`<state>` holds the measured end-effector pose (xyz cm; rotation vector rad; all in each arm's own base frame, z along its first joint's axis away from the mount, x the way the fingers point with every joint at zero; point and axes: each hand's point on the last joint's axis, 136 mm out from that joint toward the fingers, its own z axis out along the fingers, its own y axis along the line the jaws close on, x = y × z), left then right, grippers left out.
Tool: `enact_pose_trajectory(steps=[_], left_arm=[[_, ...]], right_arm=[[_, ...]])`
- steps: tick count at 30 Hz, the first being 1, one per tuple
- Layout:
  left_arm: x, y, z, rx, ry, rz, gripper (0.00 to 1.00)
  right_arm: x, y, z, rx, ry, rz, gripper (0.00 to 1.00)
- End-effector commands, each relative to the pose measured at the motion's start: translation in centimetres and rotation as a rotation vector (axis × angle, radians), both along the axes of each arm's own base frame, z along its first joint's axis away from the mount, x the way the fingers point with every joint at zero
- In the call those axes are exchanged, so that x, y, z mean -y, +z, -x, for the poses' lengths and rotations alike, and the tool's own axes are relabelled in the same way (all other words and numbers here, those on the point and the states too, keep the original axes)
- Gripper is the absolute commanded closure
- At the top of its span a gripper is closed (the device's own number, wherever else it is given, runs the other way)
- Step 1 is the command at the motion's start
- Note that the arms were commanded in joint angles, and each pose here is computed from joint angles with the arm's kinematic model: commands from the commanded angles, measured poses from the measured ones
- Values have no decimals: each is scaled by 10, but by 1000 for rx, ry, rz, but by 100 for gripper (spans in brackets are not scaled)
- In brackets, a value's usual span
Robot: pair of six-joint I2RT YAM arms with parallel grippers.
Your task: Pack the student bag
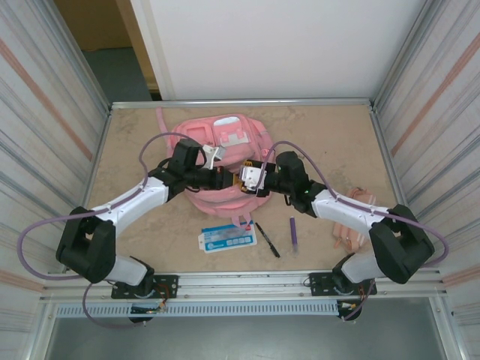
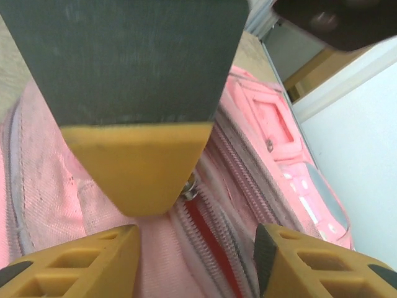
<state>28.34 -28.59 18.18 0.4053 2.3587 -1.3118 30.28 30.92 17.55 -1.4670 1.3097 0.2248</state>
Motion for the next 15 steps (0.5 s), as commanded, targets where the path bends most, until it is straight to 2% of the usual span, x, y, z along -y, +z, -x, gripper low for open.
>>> enact_pose_trajectory(steps=[1,8,9,11,13,15], left_arm=[[14,48,8,114,-110,136,100],[15,47,15,137,-153,116,100],[14,46,15,138,-149,112,100],[11,42,13,141,-136,94,100],[3,38,7,132,-99,64,100],[-13,32,-2,115,-18,30,100]], right_arm=[[-1,-9,-16,15,-46,57,49],[-9,-18,-25,87,-88,182,55],[-8,-20,-25,104,-94,212,60],[-8,-19,-23,126,-91,233,79],[-6,-15,-18,116,-68,197,90],[0,-10,-18,105,-71,171,95]])
